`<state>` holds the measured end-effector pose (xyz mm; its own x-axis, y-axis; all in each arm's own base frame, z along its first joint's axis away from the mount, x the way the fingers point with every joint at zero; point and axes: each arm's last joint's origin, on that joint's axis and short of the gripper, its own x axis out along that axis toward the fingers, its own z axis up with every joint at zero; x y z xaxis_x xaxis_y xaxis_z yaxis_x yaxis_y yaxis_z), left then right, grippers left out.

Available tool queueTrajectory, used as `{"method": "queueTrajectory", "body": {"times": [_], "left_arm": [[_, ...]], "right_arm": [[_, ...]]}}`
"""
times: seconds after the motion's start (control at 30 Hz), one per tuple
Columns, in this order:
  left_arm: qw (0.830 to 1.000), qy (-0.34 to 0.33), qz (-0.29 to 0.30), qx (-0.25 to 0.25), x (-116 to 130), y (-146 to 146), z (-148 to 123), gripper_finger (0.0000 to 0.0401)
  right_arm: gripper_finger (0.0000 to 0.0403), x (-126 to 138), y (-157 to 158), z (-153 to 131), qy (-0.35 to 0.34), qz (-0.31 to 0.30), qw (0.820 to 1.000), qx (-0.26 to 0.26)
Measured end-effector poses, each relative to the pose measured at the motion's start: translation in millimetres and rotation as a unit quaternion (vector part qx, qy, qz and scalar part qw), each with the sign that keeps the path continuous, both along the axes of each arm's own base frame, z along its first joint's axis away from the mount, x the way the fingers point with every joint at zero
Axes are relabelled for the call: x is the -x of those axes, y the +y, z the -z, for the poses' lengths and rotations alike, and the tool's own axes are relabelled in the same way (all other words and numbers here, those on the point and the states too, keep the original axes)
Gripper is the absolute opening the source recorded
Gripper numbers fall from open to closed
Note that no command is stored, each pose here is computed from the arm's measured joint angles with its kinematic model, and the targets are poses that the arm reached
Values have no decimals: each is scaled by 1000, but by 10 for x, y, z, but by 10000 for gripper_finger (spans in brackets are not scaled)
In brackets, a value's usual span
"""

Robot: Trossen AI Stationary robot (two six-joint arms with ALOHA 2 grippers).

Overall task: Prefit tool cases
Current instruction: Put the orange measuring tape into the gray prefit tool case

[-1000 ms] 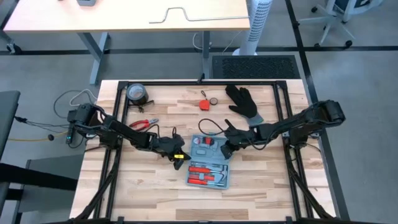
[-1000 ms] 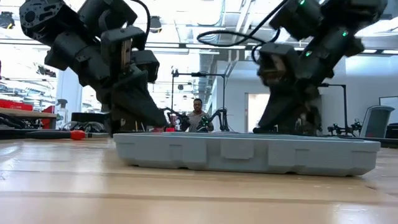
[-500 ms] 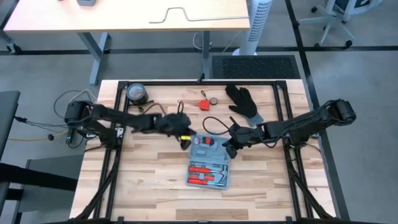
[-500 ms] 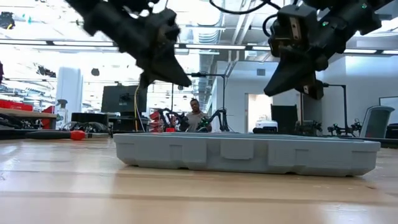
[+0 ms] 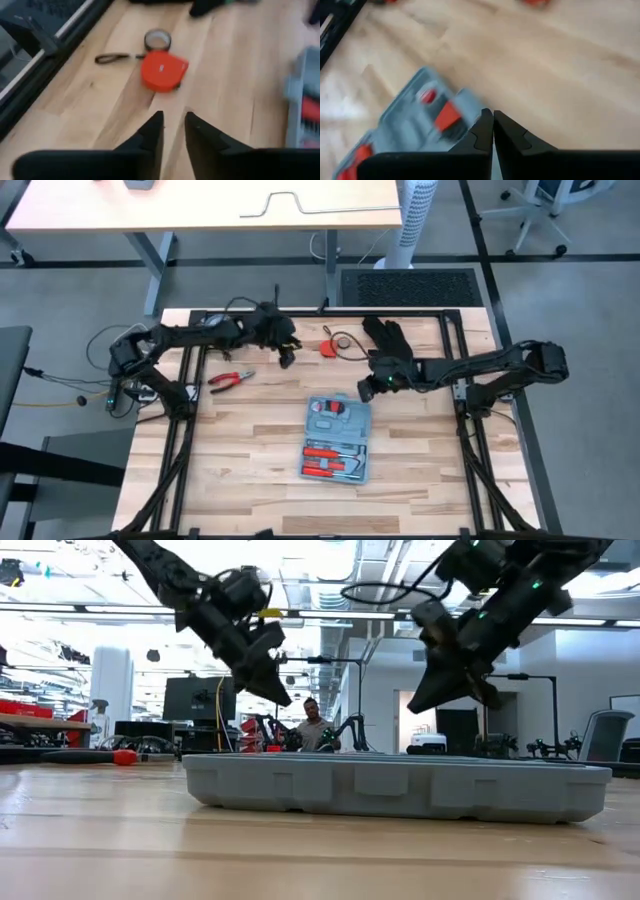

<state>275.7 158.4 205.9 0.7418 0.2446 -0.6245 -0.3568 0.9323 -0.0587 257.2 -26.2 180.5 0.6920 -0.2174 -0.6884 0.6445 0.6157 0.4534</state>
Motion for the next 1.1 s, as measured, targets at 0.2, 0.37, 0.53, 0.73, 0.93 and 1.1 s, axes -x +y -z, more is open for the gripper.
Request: {"method": "queueTrajectory", "body": {"times": [0.2, 0.37, 0.53, 0.73, 0.93, 1.1], "left_arm": [[997, 31, 52, -51, 189, 302, 45, 121], [993, 32, 94, -66, 63, 411, 48, 166], [987, 64, 129, -67, -234, 493, 117, 195], [978, 90, 171, -77, -583, 670, 168, 201], [957, 118, 252, -86, -794, 801, 307, 201], [952, 128, 269, -75, -929, 893, 388, 202]], "right_arm": [[48, 28, -273, -6, -1, 35, 999, 20], [77, 2, -425, -77, -35, 33, 997, 62], [116, 5, -515, -108, -44, 32, 995, 86], [160, 41, -543, -74, -23, 39, 996, 79], [189, 64, -517, -36, -4, 46, 997, 60], [196, 78, -511, -19, 5, 49, 997, 52]]}}
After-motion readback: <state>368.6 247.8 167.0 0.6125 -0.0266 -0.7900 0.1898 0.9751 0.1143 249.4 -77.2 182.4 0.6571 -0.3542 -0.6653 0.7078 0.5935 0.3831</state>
